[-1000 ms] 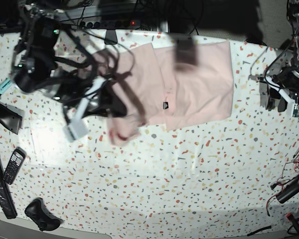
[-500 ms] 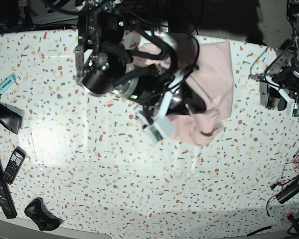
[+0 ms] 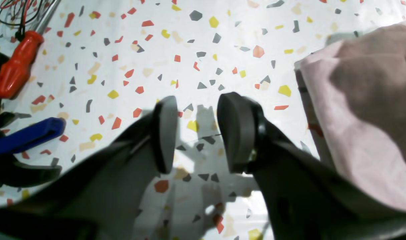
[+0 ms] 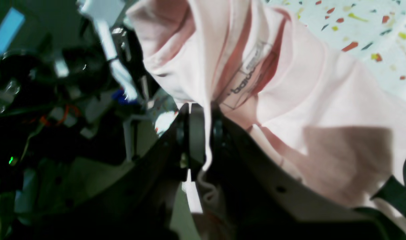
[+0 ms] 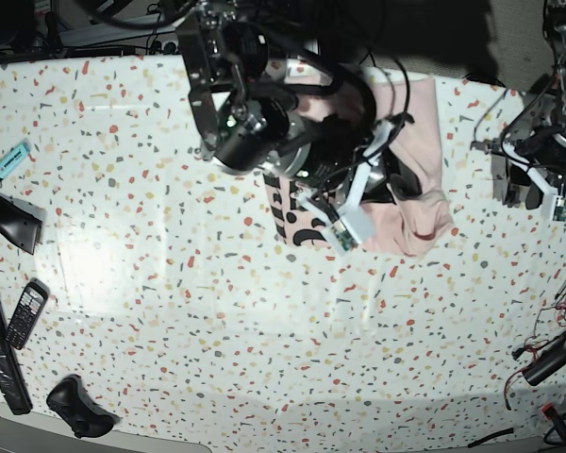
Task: Fold the T-shirt properly
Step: 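Lay the folded end onto the shirt stack with the right gripper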
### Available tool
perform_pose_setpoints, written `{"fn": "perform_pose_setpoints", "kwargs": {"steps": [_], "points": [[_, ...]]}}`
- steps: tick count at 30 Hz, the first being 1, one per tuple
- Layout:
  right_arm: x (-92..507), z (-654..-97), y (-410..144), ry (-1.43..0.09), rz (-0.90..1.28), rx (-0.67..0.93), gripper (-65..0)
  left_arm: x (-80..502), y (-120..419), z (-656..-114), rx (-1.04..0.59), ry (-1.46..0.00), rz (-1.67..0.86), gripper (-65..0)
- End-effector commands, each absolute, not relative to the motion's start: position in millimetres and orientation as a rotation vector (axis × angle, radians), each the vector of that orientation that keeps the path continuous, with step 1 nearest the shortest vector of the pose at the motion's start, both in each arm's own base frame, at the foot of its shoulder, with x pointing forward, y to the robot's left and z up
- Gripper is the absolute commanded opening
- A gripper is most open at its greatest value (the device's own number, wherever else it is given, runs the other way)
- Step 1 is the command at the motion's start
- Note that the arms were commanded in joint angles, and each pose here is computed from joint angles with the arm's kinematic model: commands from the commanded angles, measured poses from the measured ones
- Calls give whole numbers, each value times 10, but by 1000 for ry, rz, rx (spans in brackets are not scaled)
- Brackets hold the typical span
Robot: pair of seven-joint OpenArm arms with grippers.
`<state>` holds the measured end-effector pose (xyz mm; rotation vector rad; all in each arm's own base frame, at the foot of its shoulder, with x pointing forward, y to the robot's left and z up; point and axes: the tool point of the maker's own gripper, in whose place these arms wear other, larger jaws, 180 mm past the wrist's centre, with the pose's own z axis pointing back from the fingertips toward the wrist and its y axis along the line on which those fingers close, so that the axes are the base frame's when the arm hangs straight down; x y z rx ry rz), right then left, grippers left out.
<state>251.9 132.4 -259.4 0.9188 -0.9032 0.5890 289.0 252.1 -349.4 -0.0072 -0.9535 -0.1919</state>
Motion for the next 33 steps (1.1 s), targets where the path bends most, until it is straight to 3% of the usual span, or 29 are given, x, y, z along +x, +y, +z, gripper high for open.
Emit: {"fn": "perform_pose_setpoints", "kwargs": {"steps": [1,5,8,10,13,17,23,28,33], "points": [[2568,-2400,1378,-969,575,971,-650,2955,2551,-3354,5,-1000,-202,-420],[2611,-2313,1388,-1014,542,1009,-626,2957,2550,-3352,5,-1001,-202,-420],[2542,-2203,1436,-1018,546,1092,-475,2959,2551,-3350,5,-1002,-202,-420],[2444,-2082,1485,-1033,581,1178,-413,2959,2551,-3350,5,-1002,-202,-420],[2349,-1940,1516,-1014,566,1295,-407,2957,2551,-3352,5,-1001,-202,-420],[2322,-1938,1535,-975,614,1296,-408,2959,2551,-3350,5,-1002,-202,-420],[2566,-2045,1421,-971,731,1101,-408,2972,2468,-3310,-65,-1026,-173,-420],[2969,-2105,1109,-1041,689,908,-409,2977,2120,-3086,-239,-1093,-236,-420],[3202,-2146,761,-1079,626,816,-411,2981,1969,-2833,-243,-1130,-295,-420]]}}
